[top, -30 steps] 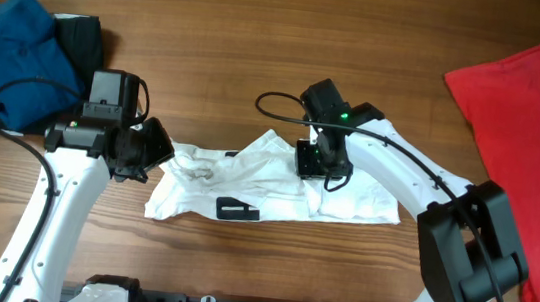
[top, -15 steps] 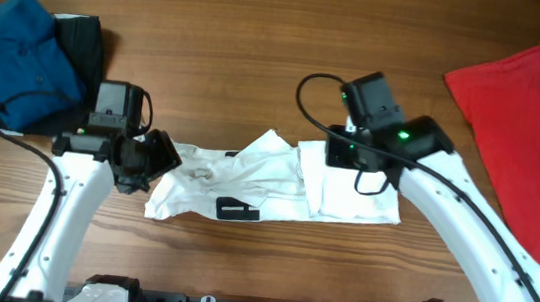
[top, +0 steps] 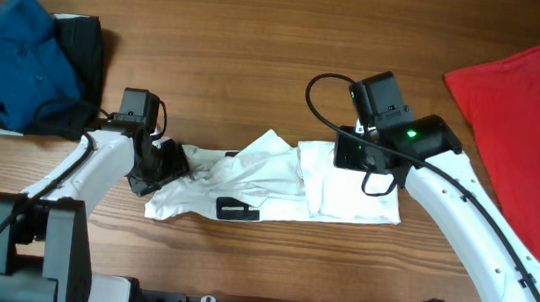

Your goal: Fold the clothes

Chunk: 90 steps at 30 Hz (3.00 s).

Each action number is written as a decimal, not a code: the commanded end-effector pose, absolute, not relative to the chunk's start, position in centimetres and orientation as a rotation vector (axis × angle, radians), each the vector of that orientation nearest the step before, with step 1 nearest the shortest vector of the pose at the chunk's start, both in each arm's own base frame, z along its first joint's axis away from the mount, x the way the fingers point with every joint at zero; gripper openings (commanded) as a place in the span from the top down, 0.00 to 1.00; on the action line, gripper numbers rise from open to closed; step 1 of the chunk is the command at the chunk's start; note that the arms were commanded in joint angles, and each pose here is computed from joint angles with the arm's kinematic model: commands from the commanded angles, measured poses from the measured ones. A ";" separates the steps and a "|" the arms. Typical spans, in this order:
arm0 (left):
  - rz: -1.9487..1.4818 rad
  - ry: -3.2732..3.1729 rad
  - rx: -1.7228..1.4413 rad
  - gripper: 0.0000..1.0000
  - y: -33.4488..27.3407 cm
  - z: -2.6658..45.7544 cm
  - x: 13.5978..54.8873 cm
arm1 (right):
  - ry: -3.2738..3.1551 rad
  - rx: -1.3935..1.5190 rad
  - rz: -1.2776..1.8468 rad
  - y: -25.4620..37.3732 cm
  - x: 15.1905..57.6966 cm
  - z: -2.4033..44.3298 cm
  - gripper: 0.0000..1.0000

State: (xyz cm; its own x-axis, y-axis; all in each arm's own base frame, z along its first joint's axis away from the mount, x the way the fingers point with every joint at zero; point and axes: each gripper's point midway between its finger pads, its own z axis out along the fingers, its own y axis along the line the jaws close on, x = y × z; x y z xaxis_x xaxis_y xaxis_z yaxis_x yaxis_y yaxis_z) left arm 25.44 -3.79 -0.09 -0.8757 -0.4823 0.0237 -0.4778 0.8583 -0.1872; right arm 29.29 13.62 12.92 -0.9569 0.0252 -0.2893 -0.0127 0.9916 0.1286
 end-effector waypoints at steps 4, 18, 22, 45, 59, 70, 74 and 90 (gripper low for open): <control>-0.336 3.014 -0.724 0.67 -4.4 -1.1 25.6 | 2.833 0.034 0.147 13.1 29.5 13.2 0.57; -0.297 2.798 -0.966 0.94 -0.7 5.0 24.9 | 2.834 0.059 0.101 12.4 29.4 13.1 0.55; -0.320 2.779 -0.957 0.86 -0.9 5.9 24.7 | 2.836 -0.082 0.182 13.7 29.4 13.2 0.55; -0.409 2.687 -0.888 0.71 -1.3 5.4 28.7 | 2.544 -1.350 0.328 27.6 26.2 5.5 0.27; -0.361 2.729 -0.917 0.71 -0.9 2.6 29.4 | 2.363 -1.347 0.334 31.8 28.2 5.5 0.29; -0.391 2.708 -0.969 0.71 -1.1 2.7 29.6 | 2.270 -1.449 0.415 36.1 25.4 4.5 0.40; -0.392 2.712 -0.983 0.73 -1.1 2.7 29.4 | 2.269 -1.324 0.430 37.1 26.6 5.4 0.86; -0.388 2.722 -0.988 0.78 -1.1 2.6 29.1 | 2.283 -1.427 0.524 37.2 24.6 4.8 0.56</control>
